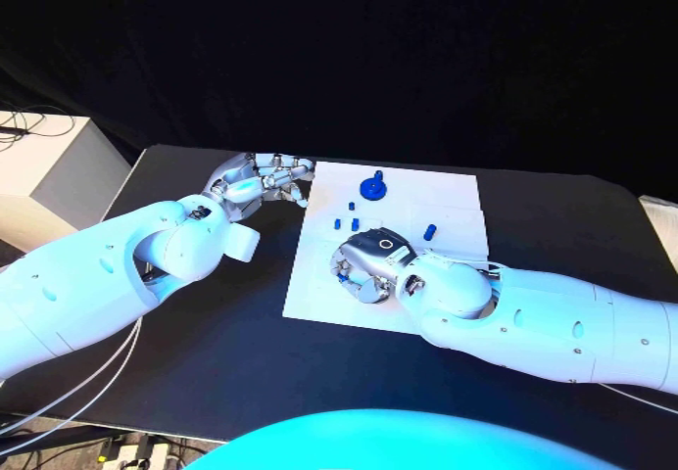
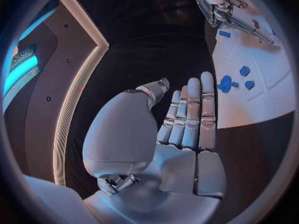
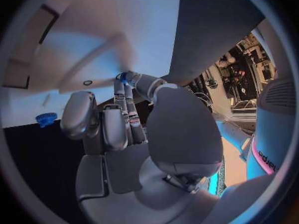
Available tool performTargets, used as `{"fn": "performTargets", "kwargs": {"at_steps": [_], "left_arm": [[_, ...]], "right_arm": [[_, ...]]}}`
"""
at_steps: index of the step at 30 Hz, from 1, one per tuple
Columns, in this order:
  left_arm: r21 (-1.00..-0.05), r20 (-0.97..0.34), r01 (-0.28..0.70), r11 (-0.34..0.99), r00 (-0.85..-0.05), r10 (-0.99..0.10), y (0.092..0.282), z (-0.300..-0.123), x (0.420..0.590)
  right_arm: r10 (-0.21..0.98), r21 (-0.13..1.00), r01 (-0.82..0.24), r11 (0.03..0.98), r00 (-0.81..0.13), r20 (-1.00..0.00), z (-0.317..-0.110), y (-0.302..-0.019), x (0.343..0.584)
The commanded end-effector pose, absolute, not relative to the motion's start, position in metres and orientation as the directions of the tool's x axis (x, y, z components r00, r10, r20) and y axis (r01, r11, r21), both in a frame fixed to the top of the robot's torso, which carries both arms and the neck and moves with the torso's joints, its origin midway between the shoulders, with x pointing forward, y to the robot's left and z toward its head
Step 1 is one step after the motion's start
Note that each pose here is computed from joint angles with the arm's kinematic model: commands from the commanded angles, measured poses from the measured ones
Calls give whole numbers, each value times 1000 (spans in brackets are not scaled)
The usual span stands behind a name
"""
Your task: Assemble the parts on the task board
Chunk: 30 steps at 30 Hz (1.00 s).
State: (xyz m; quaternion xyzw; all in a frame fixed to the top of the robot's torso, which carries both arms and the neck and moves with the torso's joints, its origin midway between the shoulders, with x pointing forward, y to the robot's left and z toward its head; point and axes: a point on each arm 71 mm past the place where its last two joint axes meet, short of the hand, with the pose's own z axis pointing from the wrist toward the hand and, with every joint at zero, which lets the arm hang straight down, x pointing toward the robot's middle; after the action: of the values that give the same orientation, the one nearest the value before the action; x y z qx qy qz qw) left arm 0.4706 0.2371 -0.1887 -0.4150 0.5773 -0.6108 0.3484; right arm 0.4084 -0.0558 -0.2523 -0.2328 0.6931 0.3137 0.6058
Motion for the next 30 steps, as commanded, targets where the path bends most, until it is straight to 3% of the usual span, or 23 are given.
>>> {"fn": "performTargets", "kwargs": {"at_steps": [1, 18, 30], "left_arm": [[-994, 105, -48, -93, -432, -896, 235, -188, 470], [-995, 105, -50, -92, -432, -896, 235, -188, 470], [-995, 104, -52, -91, -432, -896, 236, -188, 470]], "right_arm": [[34, 121, -705, 699, -136, -990, -255, -56, 408], [36, 92, -705, 704, -94, -995, -254, -56, 412], [128, 133, -721, 680, -62, -990, -247, -55, 408]]}}
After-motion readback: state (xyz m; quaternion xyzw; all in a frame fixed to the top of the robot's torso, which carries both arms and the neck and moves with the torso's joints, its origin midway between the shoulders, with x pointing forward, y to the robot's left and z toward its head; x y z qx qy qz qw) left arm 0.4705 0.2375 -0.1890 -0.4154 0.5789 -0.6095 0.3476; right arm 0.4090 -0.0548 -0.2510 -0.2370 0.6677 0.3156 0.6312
